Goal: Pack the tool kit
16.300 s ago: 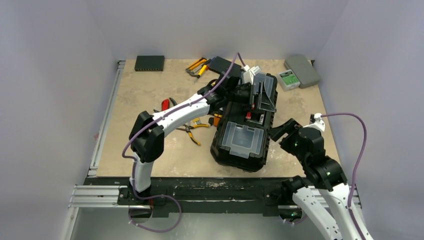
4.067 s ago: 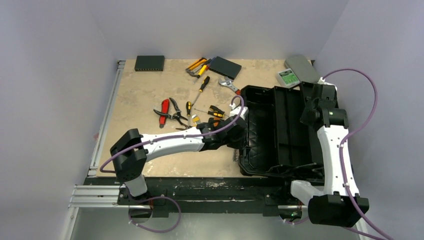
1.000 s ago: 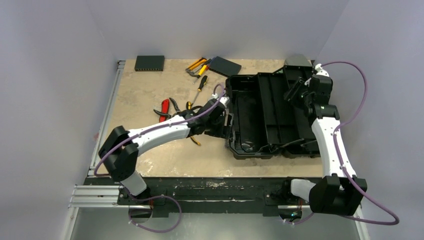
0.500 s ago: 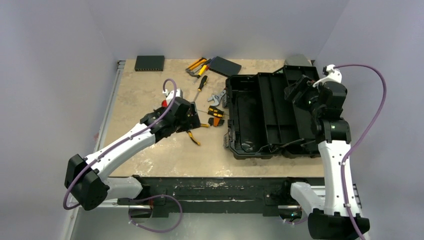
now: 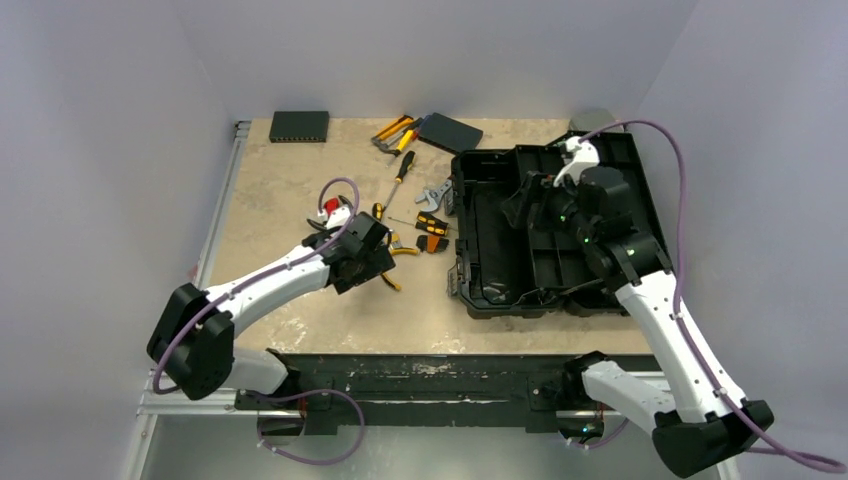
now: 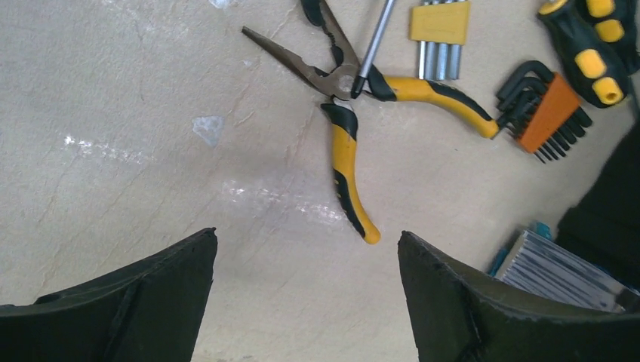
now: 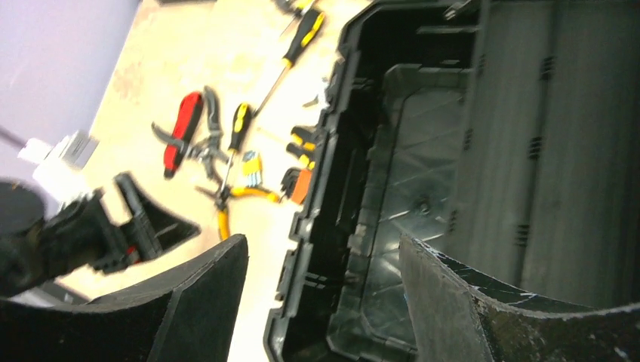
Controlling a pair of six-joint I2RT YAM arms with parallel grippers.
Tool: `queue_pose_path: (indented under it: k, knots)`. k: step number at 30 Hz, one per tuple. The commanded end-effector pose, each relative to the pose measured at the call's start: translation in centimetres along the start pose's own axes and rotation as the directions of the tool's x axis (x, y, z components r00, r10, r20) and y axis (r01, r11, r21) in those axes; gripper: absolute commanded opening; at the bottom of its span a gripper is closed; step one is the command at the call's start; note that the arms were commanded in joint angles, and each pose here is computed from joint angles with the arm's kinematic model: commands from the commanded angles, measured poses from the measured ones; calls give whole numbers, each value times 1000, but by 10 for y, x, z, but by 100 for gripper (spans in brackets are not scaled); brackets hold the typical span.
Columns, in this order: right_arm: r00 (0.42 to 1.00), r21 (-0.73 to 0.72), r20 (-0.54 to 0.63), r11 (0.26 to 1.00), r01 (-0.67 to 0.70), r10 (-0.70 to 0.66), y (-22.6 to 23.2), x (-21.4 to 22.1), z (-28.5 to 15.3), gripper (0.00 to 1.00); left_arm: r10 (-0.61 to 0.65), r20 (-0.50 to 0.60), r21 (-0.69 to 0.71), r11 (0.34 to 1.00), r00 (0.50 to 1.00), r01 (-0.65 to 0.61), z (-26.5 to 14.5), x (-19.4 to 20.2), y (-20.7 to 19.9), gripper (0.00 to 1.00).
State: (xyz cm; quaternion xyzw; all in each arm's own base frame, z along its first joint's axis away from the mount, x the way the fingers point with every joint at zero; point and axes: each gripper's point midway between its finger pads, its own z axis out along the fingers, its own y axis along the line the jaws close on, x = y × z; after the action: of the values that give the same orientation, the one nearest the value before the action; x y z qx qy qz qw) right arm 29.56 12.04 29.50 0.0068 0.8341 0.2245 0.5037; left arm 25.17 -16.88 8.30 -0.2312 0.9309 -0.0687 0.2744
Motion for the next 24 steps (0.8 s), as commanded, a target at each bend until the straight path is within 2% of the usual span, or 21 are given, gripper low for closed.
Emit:
queue_pose_path:
  k: [1,6,18,20,24]
  knots:
    - [999,-30,-13,998,48,-49,27,21,1,70,-54,5,-22,998,999,54,12,-7,-11,86]
    - [999,-99,-20,994,35,-37,44,43,-4,69,-77,-6,-68,995,997,76,28,-4,-11,82]
    - [999,-48,8,997,52,-52,31,46,-10,69,-64,-153,-127,991,986,45,65,18,-28,73]
    - [999,-49,11,998,51,-51,32,45,-10,68,-64,-179,-151,988,982,37,69,21,-31,68]
    - [999,-52,21,998,41,-40,32,44,-12,68,-80,-193,-235,972,978,33,74,26,-20,47]
